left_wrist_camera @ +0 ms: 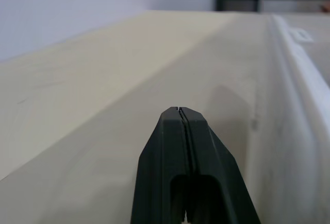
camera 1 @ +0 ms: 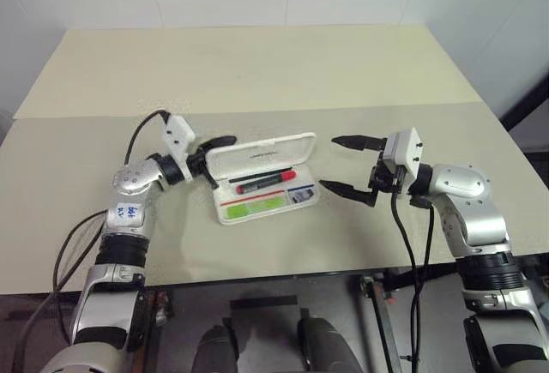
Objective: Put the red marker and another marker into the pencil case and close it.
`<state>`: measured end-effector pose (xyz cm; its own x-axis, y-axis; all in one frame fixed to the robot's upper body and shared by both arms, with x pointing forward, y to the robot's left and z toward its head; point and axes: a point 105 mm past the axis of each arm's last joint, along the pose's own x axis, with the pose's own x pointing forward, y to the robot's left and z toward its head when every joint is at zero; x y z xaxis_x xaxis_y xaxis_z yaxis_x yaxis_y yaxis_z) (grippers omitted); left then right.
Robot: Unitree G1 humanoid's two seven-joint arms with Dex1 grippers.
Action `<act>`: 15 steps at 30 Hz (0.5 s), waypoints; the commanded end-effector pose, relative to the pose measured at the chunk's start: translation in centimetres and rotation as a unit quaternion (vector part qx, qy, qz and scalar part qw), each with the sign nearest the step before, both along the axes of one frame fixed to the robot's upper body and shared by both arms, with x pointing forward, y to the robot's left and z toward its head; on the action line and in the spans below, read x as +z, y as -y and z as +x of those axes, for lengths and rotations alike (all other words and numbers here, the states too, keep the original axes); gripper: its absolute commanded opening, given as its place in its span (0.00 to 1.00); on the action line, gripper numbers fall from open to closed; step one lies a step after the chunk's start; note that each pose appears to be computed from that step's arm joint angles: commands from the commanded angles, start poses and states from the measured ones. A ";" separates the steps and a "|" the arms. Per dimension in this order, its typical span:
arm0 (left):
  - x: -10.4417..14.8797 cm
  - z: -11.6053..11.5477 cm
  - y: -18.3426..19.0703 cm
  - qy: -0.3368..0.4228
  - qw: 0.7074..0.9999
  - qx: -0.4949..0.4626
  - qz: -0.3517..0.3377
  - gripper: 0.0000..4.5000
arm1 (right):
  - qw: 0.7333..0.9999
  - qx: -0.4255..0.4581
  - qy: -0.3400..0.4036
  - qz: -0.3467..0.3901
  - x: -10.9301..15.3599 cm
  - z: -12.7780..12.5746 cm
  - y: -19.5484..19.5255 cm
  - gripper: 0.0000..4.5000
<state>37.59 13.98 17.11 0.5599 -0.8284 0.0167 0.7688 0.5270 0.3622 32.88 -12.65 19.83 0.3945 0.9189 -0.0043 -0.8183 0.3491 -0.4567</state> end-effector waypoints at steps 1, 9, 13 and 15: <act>-0.6 -1.4 1.3 0.009 0.997 -0.056 0.060 0.01 | 1.000 0.007 0.021 0.014 1.2 -0.4 -0.4 1.00; -2.5 -2.9 1.9 -0.026 0.983 -0.109 0.148 0.01 | 1.000 -0.001 0.024 0.017 1.3 -0.3 -0.2 1.00; -3.1 -3.7 2.8 -0.038 0.974 -0.133 0.179 0.01 | 1.000 -0.005 0.024 0.019 1.2 -0.3 -0.2 1.00; -3.5 -4.0 3.5 -0.045 0.970 -0.140 0.192 0.01 | 0.999 -0.006 0.025 0.020 1.3 -0.4 -0.2 1.00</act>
